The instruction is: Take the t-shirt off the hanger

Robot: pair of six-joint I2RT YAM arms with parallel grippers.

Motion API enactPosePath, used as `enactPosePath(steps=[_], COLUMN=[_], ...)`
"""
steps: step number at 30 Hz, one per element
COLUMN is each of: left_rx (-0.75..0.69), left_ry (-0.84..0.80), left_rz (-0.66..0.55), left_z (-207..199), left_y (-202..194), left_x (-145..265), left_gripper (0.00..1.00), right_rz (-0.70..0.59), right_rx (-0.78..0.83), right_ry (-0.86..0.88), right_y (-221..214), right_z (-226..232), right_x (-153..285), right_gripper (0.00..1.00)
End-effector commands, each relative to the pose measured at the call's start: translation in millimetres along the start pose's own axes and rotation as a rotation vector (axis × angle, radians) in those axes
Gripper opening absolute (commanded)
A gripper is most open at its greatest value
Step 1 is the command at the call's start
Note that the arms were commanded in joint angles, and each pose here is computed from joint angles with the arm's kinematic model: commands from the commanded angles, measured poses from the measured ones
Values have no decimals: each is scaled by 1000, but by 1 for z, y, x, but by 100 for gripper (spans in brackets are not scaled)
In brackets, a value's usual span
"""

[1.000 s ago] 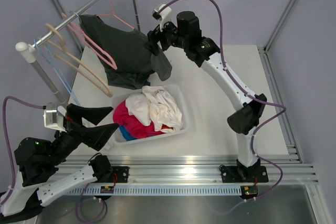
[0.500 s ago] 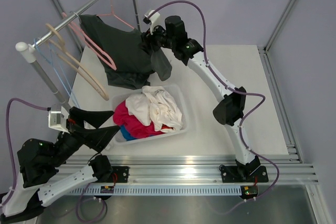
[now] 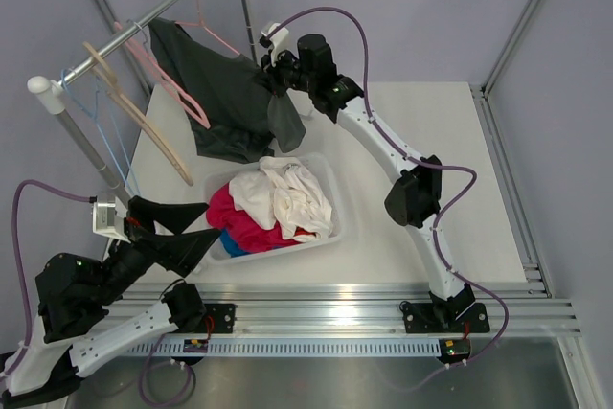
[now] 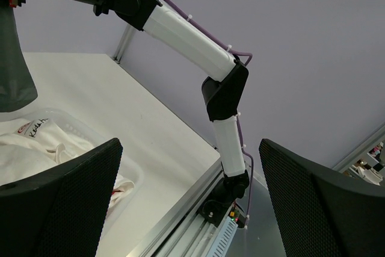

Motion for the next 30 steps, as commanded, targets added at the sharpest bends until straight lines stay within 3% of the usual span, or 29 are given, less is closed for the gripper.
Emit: enactPosePath(steps=[1,3,16,23,30], left_rx=[-8,-11,-21,-37,-102], left_ry=[16,21,52,52,16], left_rz=[-19,-15,-14,-24,20], left_z=[4,5,9,8,4], left_y=[-1,-2,-4,1,-1], left_x=[2,2,3,4,-8], left_gripper=[99,99,99,99,99], right_rz=[-127,-153,-311,-283,-169], right_rx=[55,56,69,74,57], right_ry=[-33,-45,-127,-176,-230], right_y=[43,51,107,112,95], right_z=[-3,-3,-2,-5,-11], right_x=[18,21,51,66,95], right_gripper=[6,0,0,0,0])
Point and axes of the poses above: each gripper's point midway between its finger pads, its own x axis back along the fingers, its own z axis along the line the jaws close on, y = z × x, the point moved 9 cm from there along x, back along the fingers, and after that the axes turned 1 degree about x, right-handed, at the moved point
